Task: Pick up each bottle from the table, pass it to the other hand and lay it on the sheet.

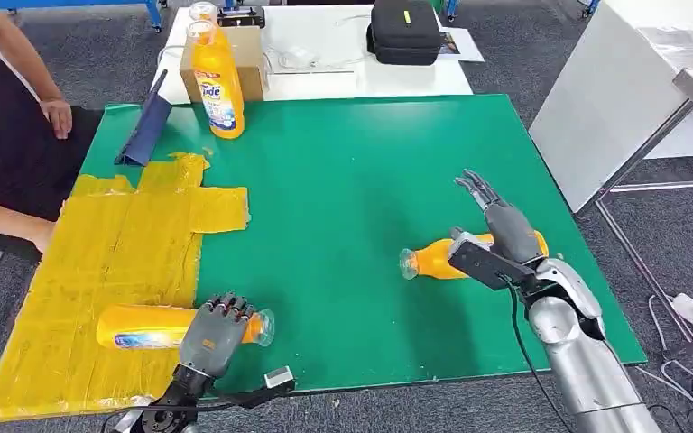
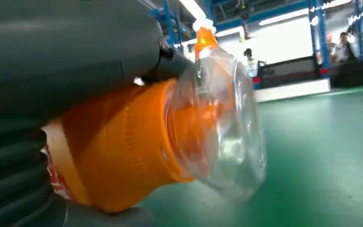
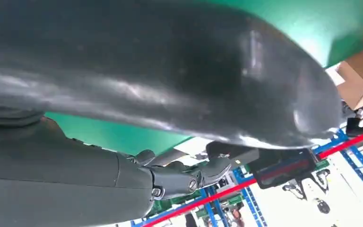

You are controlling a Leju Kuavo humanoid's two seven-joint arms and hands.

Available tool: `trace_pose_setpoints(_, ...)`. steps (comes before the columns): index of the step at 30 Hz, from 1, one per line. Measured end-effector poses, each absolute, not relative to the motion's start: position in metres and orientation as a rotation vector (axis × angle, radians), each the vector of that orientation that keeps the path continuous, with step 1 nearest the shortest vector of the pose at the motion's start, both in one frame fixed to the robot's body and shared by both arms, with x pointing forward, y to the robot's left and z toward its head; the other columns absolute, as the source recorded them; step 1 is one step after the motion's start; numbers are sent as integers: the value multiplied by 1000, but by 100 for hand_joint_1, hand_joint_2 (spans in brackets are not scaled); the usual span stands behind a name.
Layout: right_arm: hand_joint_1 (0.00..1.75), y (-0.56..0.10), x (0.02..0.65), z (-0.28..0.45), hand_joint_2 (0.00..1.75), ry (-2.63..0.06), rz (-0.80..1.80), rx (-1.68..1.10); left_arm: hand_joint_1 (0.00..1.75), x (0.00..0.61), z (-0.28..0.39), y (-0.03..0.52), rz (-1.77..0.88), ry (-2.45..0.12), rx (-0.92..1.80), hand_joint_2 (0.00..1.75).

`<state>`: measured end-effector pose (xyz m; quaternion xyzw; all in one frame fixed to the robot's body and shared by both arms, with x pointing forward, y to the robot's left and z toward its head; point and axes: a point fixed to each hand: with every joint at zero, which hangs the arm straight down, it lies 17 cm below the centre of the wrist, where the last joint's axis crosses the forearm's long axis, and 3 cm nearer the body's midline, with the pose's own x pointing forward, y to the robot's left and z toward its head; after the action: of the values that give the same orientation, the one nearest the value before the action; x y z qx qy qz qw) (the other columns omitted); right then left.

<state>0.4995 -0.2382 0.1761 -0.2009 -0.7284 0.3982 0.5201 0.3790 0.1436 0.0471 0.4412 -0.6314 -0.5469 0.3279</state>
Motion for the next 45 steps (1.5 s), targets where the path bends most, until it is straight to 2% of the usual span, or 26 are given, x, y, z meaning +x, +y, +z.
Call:
trace_pose_setpoints(2, 0, -238, 501, 176, 0, -1746, 957, -480, 0, 382, 37, 145, -1467, -1631, 1141, 175)
trace_pose_setpoints(3, 0, -237, 501, 177, 0, -1747, 960, -480, 0, 384, 32, 145, -1491, -1617, 1128, 0)
trace_pose_setpoints(5, 0, -236, 503, 178, 0, -1747, 967, -480, 0, 388, 21, 151, -1518, -1580, 1104, 0)
trace_pose_setpoints(6, 0, -234, 505, 178, 175, -1746, 973, -479, 0, 392, 20, 154, -1521, -1572, 1103, 0)
trace_pose_setpoints(19, 0, -264, 514, 142, 175, -1529, 1220, -413, 0, 409, 23, 199, -1387, -1574, 1061, 0)
trace_pose_setpoints(23, 0, -283, 507, 124, 175, -1454, 1268, -416, 0, 402, 34, 205, -1142, -1682, 776, 0)
trace_pose_setpoints(31, 0, -312, 505, 86, 175, -1310, 1345, -439, 0, 411, 112, 220, -549, -1908, 210, 0)
trace_pose_setpoints(35, 0, -320, 506, 72, 175, -1259, 1364, -442, 0, 415, 139, 234, -435, -1967, 166, 0)
trace_pose_setpoints(39, 0, -330, 506, 58, 175, -1198, 1395, -460, 0, 413, 158, 238, -304, -2001, 12, 0)
trace_pose_setpoints(45, 0, -360, 506, 39, 175, -1121, 1426, -563, 0, 409, 179, 241, -237, -2041, -63, 0)
